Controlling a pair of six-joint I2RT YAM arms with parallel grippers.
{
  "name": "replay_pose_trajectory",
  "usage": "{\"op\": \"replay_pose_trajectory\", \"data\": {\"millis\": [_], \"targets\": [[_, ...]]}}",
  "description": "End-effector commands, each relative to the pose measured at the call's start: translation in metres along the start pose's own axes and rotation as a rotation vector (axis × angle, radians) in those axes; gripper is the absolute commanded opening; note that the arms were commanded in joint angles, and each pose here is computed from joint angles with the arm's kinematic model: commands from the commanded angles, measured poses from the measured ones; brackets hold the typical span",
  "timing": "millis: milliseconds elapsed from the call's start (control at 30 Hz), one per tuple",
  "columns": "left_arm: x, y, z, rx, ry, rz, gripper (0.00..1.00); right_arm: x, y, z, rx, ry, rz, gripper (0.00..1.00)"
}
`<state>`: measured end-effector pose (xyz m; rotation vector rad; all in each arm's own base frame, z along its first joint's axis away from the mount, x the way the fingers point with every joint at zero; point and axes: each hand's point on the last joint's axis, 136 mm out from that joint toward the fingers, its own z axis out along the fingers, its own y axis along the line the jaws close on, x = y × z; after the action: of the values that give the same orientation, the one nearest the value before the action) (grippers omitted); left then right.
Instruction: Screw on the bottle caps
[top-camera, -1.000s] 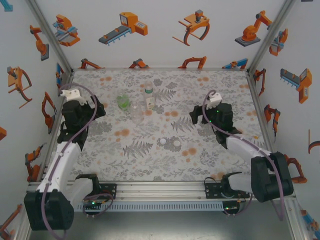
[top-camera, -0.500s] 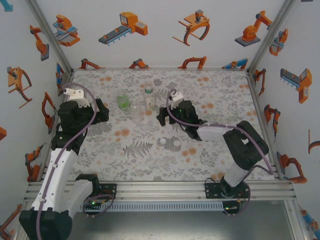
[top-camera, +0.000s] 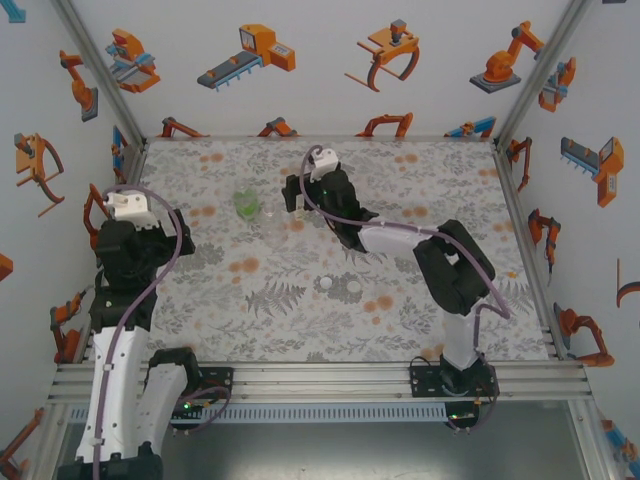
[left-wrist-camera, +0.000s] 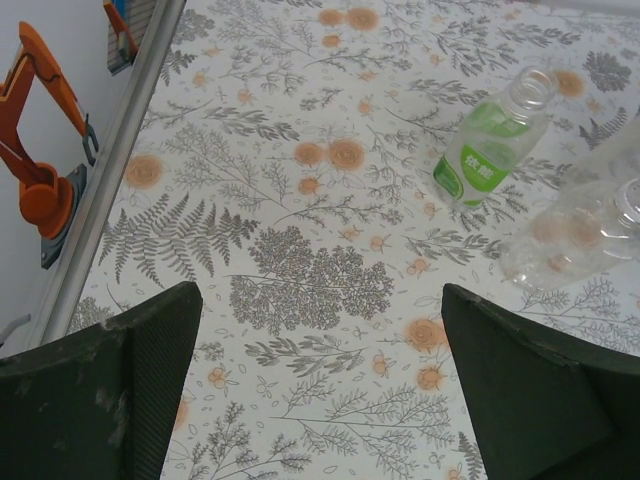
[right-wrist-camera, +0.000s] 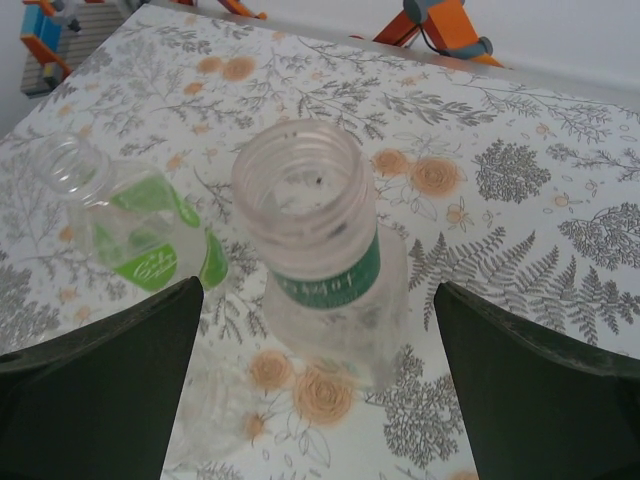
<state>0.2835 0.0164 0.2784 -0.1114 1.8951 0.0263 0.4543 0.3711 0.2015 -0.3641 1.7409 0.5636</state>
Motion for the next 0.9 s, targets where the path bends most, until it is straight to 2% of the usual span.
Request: {"op": "replay_pose_trajectory", "data": {"millis": [0, 333, 567, 700, 867], "targets": [[0.001, -0.007, 0.006, 0.058, 0.008, -0.029, 0.97, -0.002, -0.005, 0.015, 0.056, -0.01, 0.014, 0.88], [0.007, -0.009, 0.015, 0.088, 0.034, -0.071, 0.97, 0.027, -0.015, 0.044, 0.12, -0.066, 0.007, 0.85], [0.011, -0.018, 0.02, 0.143, 0.053, -0.091, 0.97, 0.046, -0.003, 0.049, 0.095, -0.099, -0.084, 0.83], [0.012, -0.018, 0.021, 0.143, 0.06, -0.097, 0.97, 0.05, -0.001, 0.048, 0.097, -0.1, -0.097, 0.77], [0.014, -0.02, 0.022, 0.154, 0.064, -0.107, 0.97, 0.047, 0.002, 0.044, 0.09, -0.101, -0.109, 0.62]]}}
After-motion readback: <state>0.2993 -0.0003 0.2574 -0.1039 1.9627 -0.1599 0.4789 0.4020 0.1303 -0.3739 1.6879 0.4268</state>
